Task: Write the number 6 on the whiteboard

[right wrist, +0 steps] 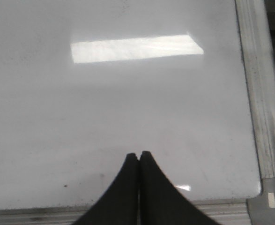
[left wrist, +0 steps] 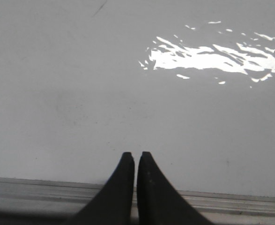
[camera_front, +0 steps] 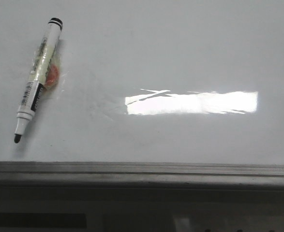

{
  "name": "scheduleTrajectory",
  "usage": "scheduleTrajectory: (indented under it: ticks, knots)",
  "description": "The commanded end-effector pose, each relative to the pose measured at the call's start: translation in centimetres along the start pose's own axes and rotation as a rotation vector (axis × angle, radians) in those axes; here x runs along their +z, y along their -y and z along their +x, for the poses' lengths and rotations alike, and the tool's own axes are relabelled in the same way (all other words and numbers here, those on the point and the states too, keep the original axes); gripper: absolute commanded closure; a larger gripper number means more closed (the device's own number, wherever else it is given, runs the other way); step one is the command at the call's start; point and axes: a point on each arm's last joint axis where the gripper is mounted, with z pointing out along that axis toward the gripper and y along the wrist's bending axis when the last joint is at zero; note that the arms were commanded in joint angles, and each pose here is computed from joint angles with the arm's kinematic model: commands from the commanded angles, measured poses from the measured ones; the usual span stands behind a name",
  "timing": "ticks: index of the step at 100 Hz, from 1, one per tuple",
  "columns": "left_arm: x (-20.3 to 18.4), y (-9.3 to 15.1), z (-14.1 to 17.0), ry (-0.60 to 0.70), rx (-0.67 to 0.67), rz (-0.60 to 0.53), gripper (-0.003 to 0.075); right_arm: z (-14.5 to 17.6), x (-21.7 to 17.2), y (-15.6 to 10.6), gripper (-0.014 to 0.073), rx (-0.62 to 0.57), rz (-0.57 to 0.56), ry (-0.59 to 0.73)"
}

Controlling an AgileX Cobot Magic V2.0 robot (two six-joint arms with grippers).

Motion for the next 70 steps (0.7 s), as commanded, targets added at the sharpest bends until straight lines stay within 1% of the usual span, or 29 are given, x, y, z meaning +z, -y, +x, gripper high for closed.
scheduleTrajectory:
  ticks: [1, 9, 17, 31, 39, 47, 56, 62, 67, 70]
  knots:
    - [0.0, 0.0, -0.2, 0.094, -0.013, 0.006, 0.0741, 0.0, 0.0, 0.0, 0.0659, -0.009, 0.005, 0.044]
    - [-0.1, 0.1, -0.7, 0.155, -0.053, 0.02, 0.0741, -0.7, 0.0, -0.1, 0.0659, 0.004, -0.003, 0.121]
    - [-0.2, 0.1, -1.3, 0.222, -0.061, 0.024, 0.0741, -2.0, -0.3, -0.2, 0.0659, 0.035, -0.018, 0.265]
    - [-0.5, 0.1, -2.3, 0.331, -0.061, 0.027, 0.0741, -4.0, -1.1, -0.2, 0.0659, 0.035, -0.029, 0.513]
    - [-0.6, 0.1, -2.6, 0.374, -0.064, 0.028, 0.0741, -4.8, -1.6, -0.2, 0.0659, 0.035, -0.033, 0.607]
    - [-0.7, 0.1, -2.9, 0.399, -0.064, 0.029, 0.0741, -4.7, -1.5, -0.2, 0.0659, 0.035, -0.033, 0.602]
    - [-0.9, 0.1, -3.3, 0.403, -0.064, 0.031, 0.0741, -4.7, -1.4, -0.2, 0.0659, 0.035, -0.03, 0.553]
    - [-1.0, 0.2, -3.6, 0.382, -0.063, 0.032, 0.0741, -4.8, -1.4, -0.1, 0.0659, 0.036, -0.023, 0.452]
    - [-1.3, 0.3, -4.1, 0.363, -0.063, 0.038, 0.0741, -4.9, -1.6, 0.0, 0.0659, 0.036, -0.016, 0.336]
    - [-1.4, 0.4, -4.5, 0.362, -0.06, 0.043, 0.0741, -5.1, -1.7, 0.0, 0.0659, 0.063, -0.02, 0.312]
